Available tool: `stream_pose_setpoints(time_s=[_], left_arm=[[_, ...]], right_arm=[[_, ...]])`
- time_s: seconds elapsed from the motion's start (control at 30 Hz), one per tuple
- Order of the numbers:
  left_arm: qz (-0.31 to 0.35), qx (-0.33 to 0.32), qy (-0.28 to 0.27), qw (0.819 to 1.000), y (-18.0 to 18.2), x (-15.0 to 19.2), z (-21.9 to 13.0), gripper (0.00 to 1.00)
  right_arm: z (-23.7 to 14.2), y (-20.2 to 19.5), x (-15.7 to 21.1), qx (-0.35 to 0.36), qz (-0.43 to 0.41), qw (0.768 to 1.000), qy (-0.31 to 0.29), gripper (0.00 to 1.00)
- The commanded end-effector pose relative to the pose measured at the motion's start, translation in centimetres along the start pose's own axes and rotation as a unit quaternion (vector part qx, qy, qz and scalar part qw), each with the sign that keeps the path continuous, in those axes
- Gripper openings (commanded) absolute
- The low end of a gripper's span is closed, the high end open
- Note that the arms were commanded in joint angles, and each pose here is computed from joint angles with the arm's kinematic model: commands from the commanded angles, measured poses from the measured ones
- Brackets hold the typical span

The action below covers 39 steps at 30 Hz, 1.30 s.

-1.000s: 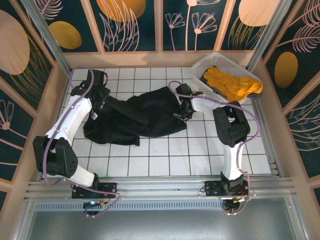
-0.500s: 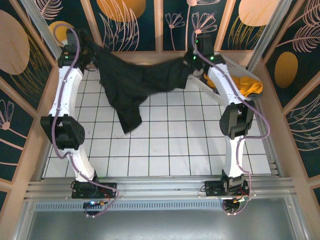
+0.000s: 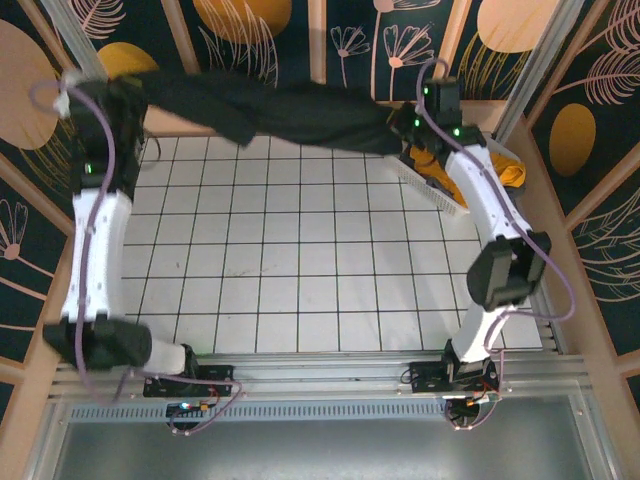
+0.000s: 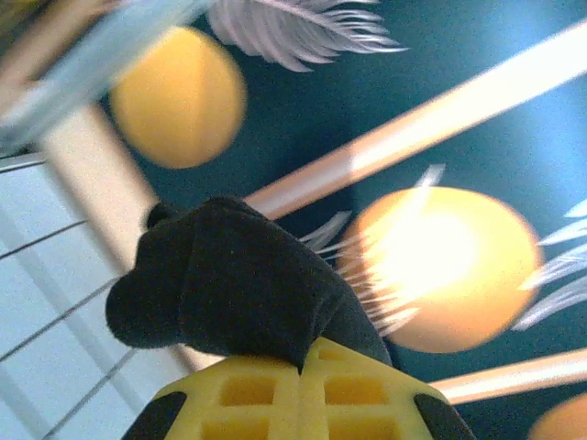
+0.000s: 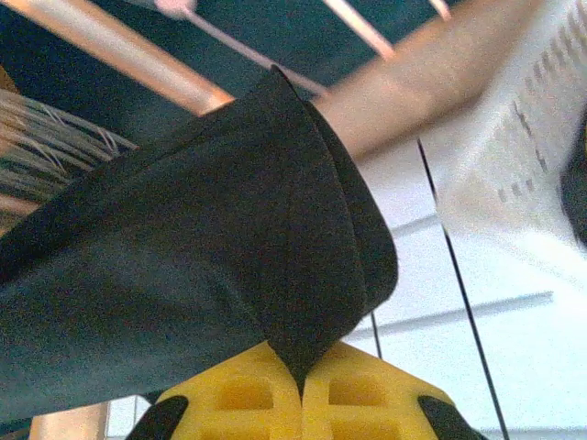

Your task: Fold and stack the t-shirts

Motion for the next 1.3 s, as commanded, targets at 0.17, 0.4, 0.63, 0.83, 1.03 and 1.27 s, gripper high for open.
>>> stream_pose_setpoints(time_s=[0.17,0.4,0.63,0.83,1.03,1.27], left_arm=[[0.068,-0.315,0.104,0.941,18.2,5.1,4.3,0.79],[0.071,-0.405,0.143,0.900,21.5,6.8,0.1,0.78],[0.115,-0.458,0.123,0.873,22.9,5.7,-2.9,0.70],[0.104,-0.467,0.158,0.864,22.5,6.8,-0.1,0.61],[0.123,-0.493,0.182,0.842,25.1,8.3,1.2,0.56],[0.144,-0.474,0.198,0.846,25.0,9.4,4.3,0.58]], right_arm=[[4.5,-5.4,15.0,0.074,-0.005,0.973,0.219,0.58],[3.0,-4.8,15.0,0.089,-0.019,0.974,0.207,0.58],[2.0,-5.1,16.4,0.091,-0.020,0.973,0.209,0.53],[2.4,-5.3,16.9,0.085,-0.018,0.972,0.217,0.52],[3.0,-5.2,16.2,0.085,-0.018,0.974,0.211,0.51],[3.2,-5.1,16.4,0.075,-0.014,0.974,0.213,0.51]])
Point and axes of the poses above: each hand's point on the last joint's axis, 136 mm out from that joint toward the fingers, its own z axis out along the fingers, its own y axis along the line the jaws close on, x = y × z, the point moved 9 cm from there along -z, back along the fingers, and after that the axes turned 15 degrees about -z, right-handed, at the moved point
